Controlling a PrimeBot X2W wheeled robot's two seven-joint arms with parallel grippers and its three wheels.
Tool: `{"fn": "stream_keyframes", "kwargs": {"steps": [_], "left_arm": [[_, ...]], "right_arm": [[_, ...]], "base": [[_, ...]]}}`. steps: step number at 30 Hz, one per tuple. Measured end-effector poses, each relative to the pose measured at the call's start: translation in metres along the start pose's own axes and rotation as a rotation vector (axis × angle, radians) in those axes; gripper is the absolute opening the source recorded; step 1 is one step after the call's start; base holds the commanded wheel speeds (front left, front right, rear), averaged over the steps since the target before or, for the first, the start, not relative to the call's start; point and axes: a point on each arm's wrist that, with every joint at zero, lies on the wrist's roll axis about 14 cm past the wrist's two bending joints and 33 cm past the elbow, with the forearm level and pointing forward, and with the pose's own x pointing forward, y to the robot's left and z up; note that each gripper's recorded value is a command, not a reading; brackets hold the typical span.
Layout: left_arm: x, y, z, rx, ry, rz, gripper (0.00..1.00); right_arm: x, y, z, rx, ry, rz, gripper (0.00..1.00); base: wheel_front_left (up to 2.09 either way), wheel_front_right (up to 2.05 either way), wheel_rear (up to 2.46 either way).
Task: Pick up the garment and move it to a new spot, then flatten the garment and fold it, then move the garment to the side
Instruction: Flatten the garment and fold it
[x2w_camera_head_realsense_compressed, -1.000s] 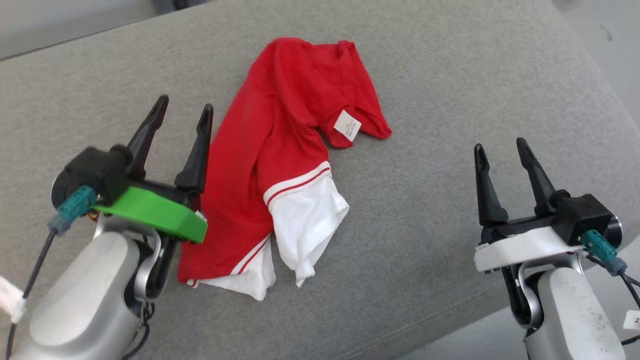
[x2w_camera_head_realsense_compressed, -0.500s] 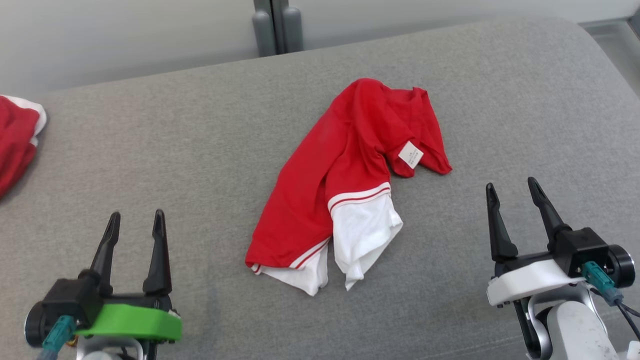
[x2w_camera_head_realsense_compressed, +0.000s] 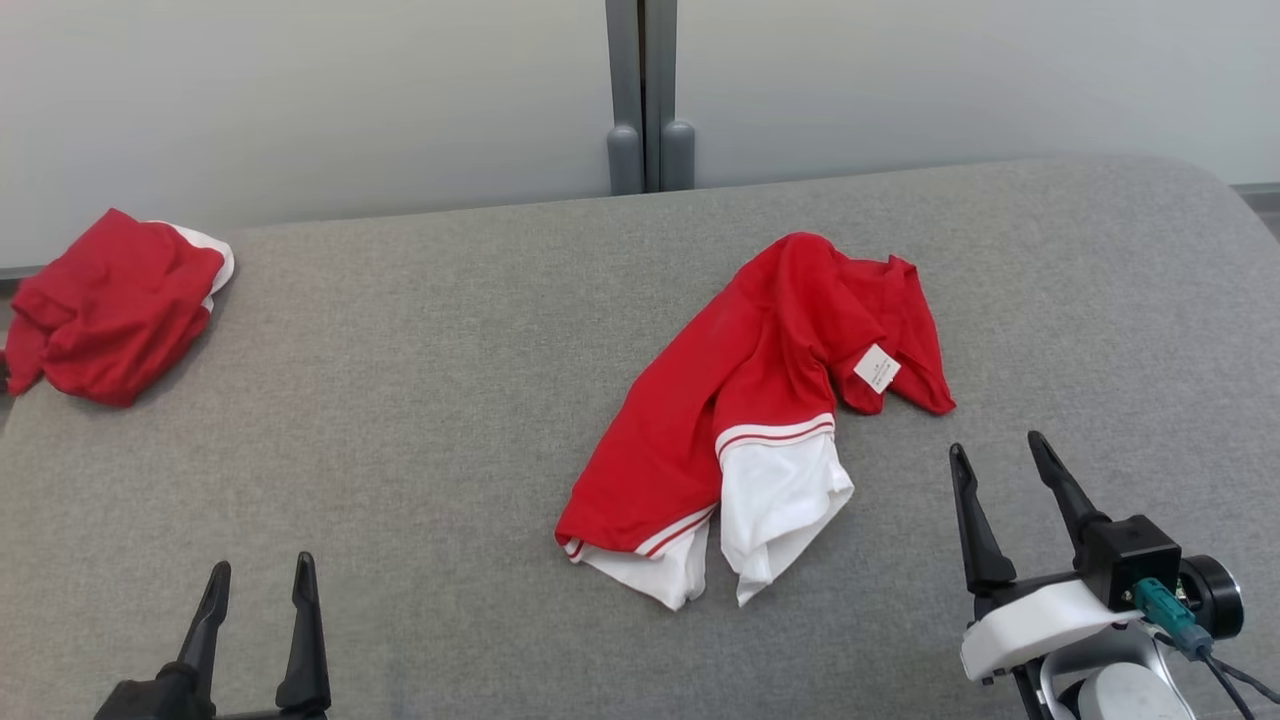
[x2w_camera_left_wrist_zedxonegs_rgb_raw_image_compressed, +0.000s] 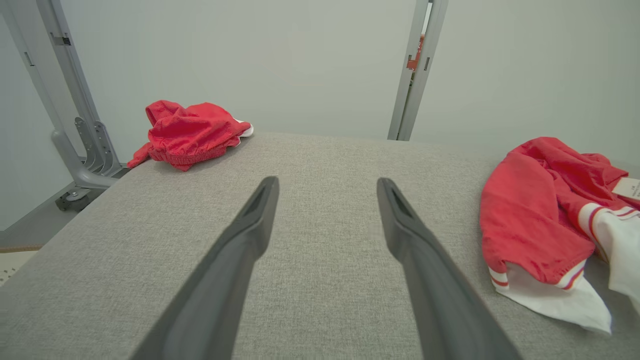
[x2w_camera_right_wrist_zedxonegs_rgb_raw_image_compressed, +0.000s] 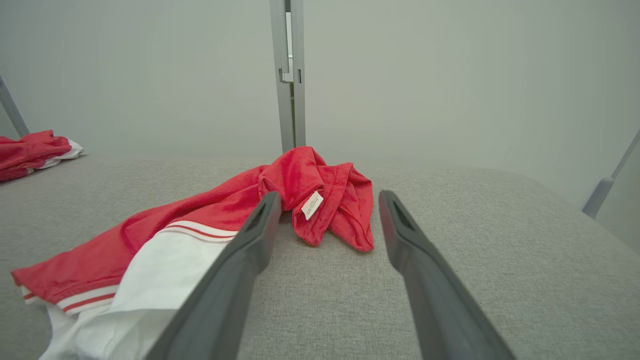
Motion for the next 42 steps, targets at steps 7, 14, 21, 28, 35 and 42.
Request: {"fn": "stream_keyframes", "kwargs": {"steps": [7, 14, 21, 28, 35, 42], "left_arm": [[-0.002, 0.0, -0.003, -0.004, 0.003, 0.006, 1.0], [0.005, -0.012, -0.002, -0.003, -0.001, -0.029, 1.0], [0.027, -0.078, -0.001, 0.016, -0.001, -0.272, 1.0], [0.026, -0.143, -0.057, 0.071, 0.198, -0.559, 1.0], [0.035, -0.166, -0.095, 0.17, 0.307, -0.714, 1.0], [0.032, -0.184, -0.117, 0.221, 0.357, -0.825, 1.0]], "right_arm": [[-0.004, 0.0, 0.0, 0.008, 0.001, -0.003, 1.0], [-0.005, -0.003, -0.002, 0.009, 0.006, -0.013, 1.0], [0.002, -0.005, 0.001, 0.014, -0.003, -0.016, 1.0], [0.008, -0.013, -0.004, 0.026, 0.006, -0.039, 1.0], [0.011, -0.027, -0.011, 0.024, 0.026, -0.078, 1.0], [0.004, -0.04, -0.018, 0.022, 0.051, -0.119, 1.0]], "base": [[0.0, 0.0, 0.0], [0.0, 0.0, 0.0], [0.0, 0.0, 0.0], [0.0, 0.0, 0.0], [0.0, 0.0, 0.0], [0.0, 0.0, 0.0]]}}
